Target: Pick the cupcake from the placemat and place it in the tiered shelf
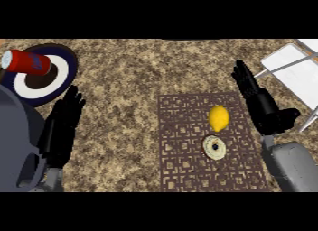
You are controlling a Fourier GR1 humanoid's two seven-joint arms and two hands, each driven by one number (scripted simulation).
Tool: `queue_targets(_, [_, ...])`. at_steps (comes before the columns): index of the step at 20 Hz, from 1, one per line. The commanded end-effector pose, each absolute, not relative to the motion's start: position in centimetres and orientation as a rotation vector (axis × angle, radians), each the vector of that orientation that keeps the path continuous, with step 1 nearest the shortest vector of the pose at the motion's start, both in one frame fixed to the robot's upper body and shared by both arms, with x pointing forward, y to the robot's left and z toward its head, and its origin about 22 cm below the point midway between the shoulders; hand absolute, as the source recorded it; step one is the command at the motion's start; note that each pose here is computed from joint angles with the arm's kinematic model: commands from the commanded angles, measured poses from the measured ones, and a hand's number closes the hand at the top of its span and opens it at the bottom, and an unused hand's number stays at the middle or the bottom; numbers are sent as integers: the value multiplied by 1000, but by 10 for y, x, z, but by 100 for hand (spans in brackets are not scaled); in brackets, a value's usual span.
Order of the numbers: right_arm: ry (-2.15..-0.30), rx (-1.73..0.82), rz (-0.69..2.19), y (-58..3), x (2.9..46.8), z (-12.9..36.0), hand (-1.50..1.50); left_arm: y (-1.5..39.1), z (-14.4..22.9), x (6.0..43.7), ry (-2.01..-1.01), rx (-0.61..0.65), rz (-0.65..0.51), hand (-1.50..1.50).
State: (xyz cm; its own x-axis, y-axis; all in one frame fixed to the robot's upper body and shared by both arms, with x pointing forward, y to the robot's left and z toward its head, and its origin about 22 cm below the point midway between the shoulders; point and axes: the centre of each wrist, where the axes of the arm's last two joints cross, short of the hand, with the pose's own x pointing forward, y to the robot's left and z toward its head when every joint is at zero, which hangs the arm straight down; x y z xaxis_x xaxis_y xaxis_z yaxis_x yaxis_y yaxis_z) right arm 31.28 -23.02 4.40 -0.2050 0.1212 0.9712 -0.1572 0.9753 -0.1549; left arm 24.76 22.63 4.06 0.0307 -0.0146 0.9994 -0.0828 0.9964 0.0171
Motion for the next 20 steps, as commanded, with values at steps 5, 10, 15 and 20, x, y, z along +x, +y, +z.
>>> queue_targets(5, [-1808, -513, 95, -324, 270, 72, 150, 282, -8, 226, -1200, 208, 120, 0])
queue_targets(10, [-1321, -778, -104, -386, 207, 13, 150, 294, -19, 220, -1116, 165, 119, 0])
queue_targets(15, [-1446, -684, -4, -367, 136, 27, -150, 294, -24, 224, -1120, 123, 69, 0])
queue_targets(20, [-1464, -501, 197, -349, 120, 80, -150, 308, -20, 237, -1116, 128, 79, 0])
